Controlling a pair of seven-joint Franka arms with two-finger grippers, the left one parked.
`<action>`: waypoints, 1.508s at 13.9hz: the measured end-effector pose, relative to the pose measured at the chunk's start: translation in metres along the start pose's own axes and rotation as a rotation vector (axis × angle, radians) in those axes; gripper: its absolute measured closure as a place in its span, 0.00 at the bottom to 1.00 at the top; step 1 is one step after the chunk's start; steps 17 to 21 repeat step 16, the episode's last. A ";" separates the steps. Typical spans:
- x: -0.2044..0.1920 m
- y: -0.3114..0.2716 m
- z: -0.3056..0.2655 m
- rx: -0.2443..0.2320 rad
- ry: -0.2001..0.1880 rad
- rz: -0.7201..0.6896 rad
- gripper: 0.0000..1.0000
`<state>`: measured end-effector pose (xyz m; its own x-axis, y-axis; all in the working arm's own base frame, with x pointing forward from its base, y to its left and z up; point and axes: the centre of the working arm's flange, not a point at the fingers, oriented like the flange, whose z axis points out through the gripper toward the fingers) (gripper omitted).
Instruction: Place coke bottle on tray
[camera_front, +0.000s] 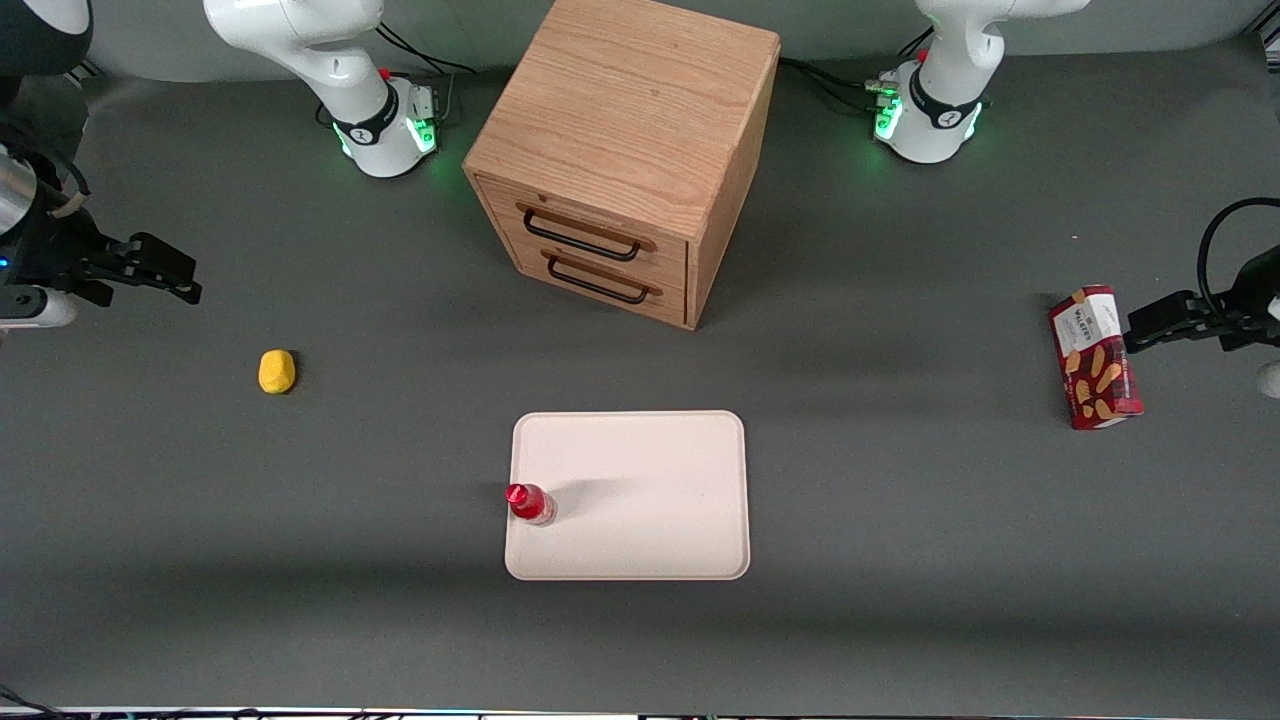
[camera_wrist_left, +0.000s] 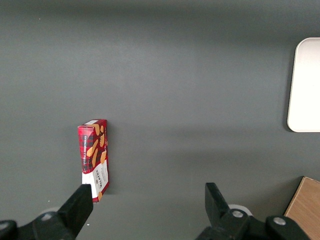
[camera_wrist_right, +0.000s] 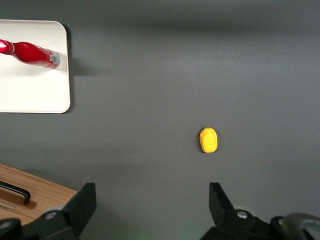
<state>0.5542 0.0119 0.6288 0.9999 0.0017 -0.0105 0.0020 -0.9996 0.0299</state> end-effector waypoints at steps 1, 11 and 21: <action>0.000 0.009 -0.001 0.003 0.006 -0.007 0.00; -0.001 0.022 -0.011 0.009 0.036 -0.020 0.00; -0.001 0.022 -0.011 0.009 0.036 -0.020 0.00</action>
